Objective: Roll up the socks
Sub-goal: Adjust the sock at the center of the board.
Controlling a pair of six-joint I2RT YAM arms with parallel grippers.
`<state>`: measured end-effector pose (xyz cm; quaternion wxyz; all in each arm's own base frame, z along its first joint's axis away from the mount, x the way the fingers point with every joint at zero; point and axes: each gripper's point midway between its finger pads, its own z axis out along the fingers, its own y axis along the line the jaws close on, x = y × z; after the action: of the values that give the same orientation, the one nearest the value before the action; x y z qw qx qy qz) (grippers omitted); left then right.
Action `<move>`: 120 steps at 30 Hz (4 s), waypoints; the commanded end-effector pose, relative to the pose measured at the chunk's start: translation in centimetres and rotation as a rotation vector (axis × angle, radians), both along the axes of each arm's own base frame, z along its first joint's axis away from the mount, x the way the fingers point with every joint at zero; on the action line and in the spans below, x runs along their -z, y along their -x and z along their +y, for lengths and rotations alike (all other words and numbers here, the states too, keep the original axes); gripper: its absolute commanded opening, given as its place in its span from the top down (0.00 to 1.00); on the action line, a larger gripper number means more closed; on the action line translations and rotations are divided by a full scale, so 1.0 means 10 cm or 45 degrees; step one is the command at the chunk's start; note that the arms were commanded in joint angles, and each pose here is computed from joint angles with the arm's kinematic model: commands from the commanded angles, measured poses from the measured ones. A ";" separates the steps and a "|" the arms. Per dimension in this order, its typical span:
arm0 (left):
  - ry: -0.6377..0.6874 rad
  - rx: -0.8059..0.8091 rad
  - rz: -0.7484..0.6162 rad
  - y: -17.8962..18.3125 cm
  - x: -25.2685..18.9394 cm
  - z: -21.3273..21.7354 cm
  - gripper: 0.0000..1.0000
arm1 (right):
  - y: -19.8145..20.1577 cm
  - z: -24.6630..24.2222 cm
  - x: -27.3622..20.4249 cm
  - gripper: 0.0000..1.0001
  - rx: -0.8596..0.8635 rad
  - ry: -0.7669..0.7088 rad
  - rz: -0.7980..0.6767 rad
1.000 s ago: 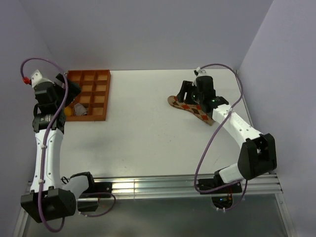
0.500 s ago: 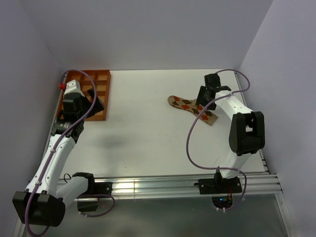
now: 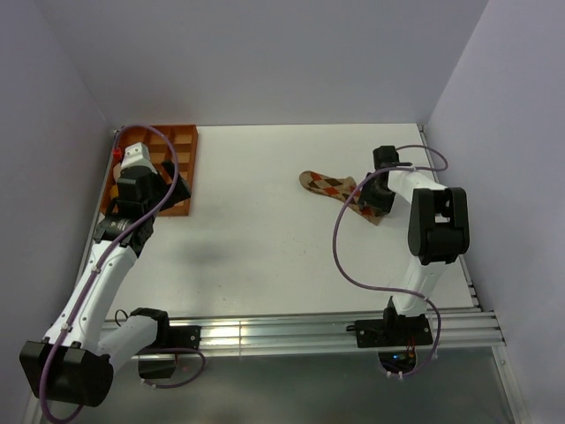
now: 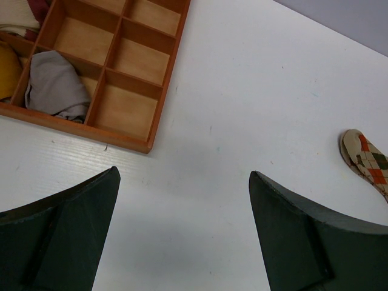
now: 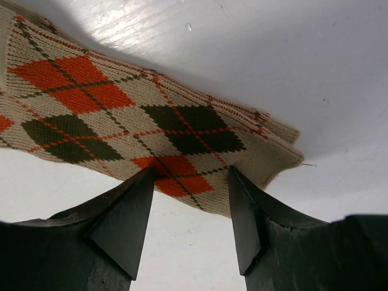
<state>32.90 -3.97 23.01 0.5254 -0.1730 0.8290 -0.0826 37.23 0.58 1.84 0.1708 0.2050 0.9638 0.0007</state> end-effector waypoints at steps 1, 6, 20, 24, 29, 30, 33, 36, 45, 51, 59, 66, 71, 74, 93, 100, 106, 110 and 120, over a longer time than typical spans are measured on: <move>-0.014 0.017 -0.055 -0.01 -0.10 -0.01 0.07 | 0.05 0.08 0.02 0.41 -0.016 -0.049 0.030; -0.015 0.015 -0.049 -0.03 -0.10 -0.01 0.07 | 0.14 0.23 0.03 0.43 -0.029 -0.124 0.064; -0.027 0.005 -0.056 -0.01 -0.12 0.01 0.08 | 0.32 1.57 -0.19 0.46 -0.199 -0.252 -0.014; -0.034 0.002 -0.060 0.01 -0.13 0.02 0.08 | 0.28 2.09 -0.22 0.48 -0.286 -0.312 -0.034; -0.037 -0.007 -0.066 0.01 -0.14 0.03 0.07 | 0.22 2.66 -0.30 0.48 -0.421 -0.362 -0.052; -0.037 -0.007 -0.066 0.01 -0.14 0.03 0.08 | 0.14 2.80 -0.40 0.48 -0.451 -0.393 -0.086; -0.042 -0.013 -0.063 0.01 -0.13 0.04 0.07 | 0.05 3.13 -0.49 0.48 -0.546 -0.422 -0.122; -0.040 -0.015 -0.059 0.01 -0.12 0.04 0.07 | -0.09 3.24 -0.72 0.49 -0.658 -0.377 -0.221; -0.028 0.011 -0.033 -0.02 -0.05 -0.01 0.08 | 0.04 2.25 -0.77 0.48 -0.615 -0.040 -0.267; -0.017 0.026 -0.022 -0.04 -0.02 -0.04 0.07 | 0.25 1.85 -0.46 0.48 -0.555 -0.026 -0.184; -0.023 0.011 -0.006 -0.05 0.02 -0.01 0.05 | 0.23 1.94 -0.12 0.49 -0.557 -0.102 -0.116; -0.026 0.001 -0.002 -0.05 0.03 0.00 0.05 | 0.29 2.21 -0.02 0.49 -0.587 -0.166 -0.084; -0.011 0.009 0.006 -0.06 0.05 -0.01 0.04 | 0.24 2.53 -0.14 0.50 -0.614 -0.209 -0.109; 0.001 0.016 0.009 -0.05 0.07 -0.03 0.02 | 0.17 2.61 -0.33 0.50 -0.638 -0.218 -0.168; 0.350 0.298 0.184 -0.08 0.52 -1.01 0.02 | -1.27 2.04 -0.95 0.50 -0.746 -0.035 -0.514; 0.443 0.412 0.212 -0.07 0.72 -1.59 0.07 | -1.29 1.96 -0.60 0.53 -0.787 0.026 -0.477; 0.534 0.558 0.229 -0.13 0.89 -2.45 0.18 | -1.28 1.93 -0.44 0.58 -0.797 0.009 -0.444; 0.531 0.673 0.265 -0.18 1.03 -2.97 0.24 | -1.25 1.97 -0.36 0.59 -0.811 -0.024 -0.427; 0.471 0.811 0.289 -0.26 1.22 -3.51 0.36 | -1.19 1.91 -0.20 0.60 -0.764 -0.093 -0.386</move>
<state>34.66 -36.77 7.99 0.3129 -0.0314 0.8888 -0.3332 48.62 19.98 4.66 0.2944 -0.0946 0.9452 0.1046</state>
